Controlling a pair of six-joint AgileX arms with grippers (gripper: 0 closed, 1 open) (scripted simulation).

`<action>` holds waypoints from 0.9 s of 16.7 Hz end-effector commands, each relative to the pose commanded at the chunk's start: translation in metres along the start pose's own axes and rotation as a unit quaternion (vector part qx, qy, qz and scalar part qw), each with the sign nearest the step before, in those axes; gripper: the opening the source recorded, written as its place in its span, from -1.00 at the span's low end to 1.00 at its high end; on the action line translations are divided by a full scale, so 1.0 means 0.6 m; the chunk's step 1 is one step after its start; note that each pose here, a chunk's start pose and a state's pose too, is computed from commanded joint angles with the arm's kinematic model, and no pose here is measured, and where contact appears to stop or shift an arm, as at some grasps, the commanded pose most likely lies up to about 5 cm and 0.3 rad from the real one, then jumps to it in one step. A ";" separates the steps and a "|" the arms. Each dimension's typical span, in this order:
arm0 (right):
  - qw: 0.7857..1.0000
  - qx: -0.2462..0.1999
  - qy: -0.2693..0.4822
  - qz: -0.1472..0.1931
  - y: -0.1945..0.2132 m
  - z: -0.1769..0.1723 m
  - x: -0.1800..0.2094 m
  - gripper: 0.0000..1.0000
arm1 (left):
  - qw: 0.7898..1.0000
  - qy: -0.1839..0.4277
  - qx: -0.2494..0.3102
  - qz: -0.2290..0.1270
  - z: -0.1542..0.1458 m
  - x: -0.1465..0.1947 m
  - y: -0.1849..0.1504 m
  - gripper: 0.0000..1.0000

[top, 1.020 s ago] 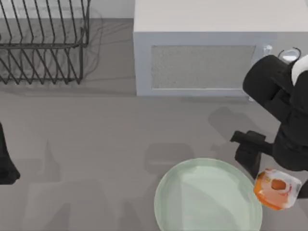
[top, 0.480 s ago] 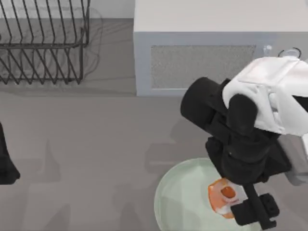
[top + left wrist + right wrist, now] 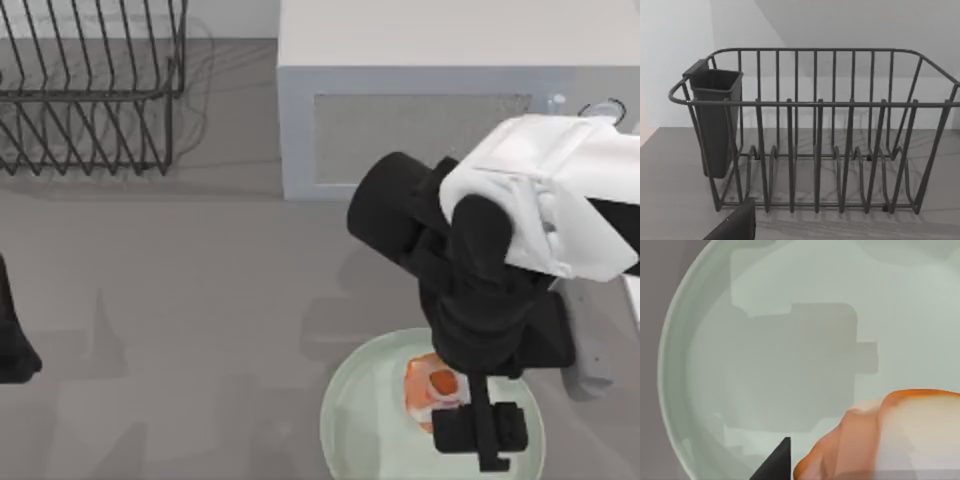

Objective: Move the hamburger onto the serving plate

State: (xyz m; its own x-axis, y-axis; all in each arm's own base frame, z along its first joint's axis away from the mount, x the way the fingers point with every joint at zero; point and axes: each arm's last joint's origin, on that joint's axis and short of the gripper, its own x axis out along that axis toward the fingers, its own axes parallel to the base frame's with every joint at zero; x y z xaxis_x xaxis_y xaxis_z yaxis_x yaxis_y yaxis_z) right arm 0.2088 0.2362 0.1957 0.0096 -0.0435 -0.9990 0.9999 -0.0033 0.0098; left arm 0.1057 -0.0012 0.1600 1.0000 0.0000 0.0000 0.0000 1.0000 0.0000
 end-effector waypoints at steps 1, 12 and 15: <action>1.000 0.000 0.000 0.000 0.000 0.000 0.000 -1.00 | 1.000 0.000 0.000 0.000 0.000 0.000 0.000 1.00; 1.000 0.000 0.000 0.000 0.001 -0.005 0.074 -1.00 | 1.000 0.000 0.000 0.000 0.000 0.000 0.000 1.00; 1.000 0.000 0.000 0.000 0.000 -0.005 0.075 -1.00 | 1.000 0.000 0.000 0.000 0.000 0.000 0.000 1.00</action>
State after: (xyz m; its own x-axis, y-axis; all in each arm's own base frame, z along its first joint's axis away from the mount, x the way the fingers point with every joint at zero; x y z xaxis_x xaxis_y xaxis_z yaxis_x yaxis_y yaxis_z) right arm 0.2096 0.2372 0.1507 0.0096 -0.0435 -0.9990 0.9999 -0.0033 0.0097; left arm 0.1057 -0.0012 0.1600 1.0000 0.0000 0.0000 0.0000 1.0000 0.0000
